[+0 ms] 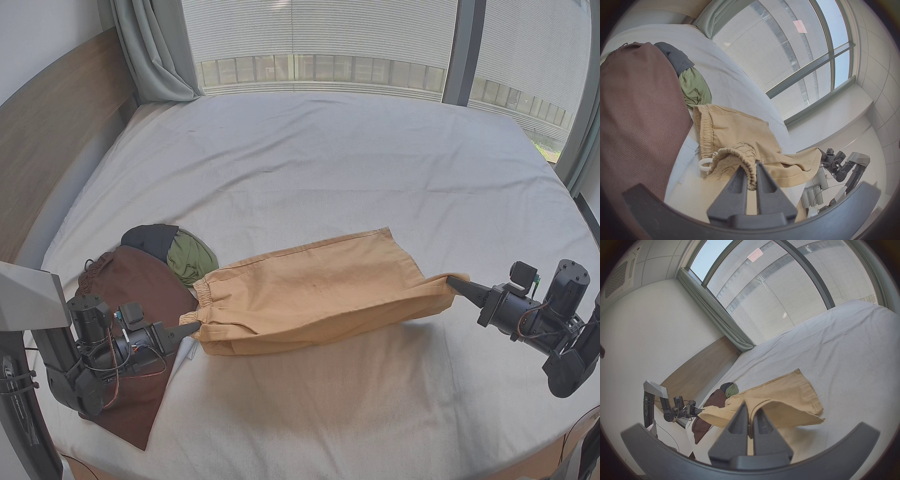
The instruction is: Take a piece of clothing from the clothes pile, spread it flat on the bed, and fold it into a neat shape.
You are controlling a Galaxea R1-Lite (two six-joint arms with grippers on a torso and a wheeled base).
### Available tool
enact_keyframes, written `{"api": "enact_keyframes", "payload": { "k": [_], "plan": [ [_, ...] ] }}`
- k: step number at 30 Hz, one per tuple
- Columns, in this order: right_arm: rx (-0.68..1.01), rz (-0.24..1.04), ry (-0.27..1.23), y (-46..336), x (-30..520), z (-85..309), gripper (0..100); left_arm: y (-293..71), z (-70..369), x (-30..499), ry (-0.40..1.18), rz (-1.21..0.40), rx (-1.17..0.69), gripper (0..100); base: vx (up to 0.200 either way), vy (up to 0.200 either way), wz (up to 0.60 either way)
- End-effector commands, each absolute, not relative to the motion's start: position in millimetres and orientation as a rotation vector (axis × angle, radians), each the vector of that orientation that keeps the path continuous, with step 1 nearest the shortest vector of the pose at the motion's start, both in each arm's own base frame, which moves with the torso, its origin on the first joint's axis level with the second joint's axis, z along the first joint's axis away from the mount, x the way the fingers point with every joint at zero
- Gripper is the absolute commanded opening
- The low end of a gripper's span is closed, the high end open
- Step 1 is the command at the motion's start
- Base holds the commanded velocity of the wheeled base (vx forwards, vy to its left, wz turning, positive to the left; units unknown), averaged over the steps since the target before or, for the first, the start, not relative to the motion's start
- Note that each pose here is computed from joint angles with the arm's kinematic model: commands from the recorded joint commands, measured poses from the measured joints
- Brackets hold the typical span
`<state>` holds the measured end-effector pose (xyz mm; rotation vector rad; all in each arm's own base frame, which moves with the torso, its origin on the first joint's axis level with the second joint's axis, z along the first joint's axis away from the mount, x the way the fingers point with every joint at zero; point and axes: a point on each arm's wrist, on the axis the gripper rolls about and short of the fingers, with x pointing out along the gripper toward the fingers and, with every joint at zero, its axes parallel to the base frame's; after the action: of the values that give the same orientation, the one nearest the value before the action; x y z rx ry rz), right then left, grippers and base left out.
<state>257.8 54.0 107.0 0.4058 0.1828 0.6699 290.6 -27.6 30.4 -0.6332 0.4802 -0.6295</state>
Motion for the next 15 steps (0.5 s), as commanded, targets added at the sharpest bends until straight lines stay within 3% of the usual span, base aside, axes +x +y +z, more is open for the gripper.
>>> {"api": "enact_keyframes", "payload": {
  "k": [1, 15],
  "plan": [
    [0.403, 0.672, 0.167, 57.2, 266.9, 108.0, 0, -26.9, 35.0, 293.4, 0.457, -0.609, -0.641, 0, 0.0, 0.0, 0.0],
    [0.475, 0.67, 0.107, 61.0, 318.9, 110.1, 0, -27.7, 39.4, 301.9, 0.435, -0.582, -0.689, 0, 0.0, 0.0, 0.0]
  ]
}}
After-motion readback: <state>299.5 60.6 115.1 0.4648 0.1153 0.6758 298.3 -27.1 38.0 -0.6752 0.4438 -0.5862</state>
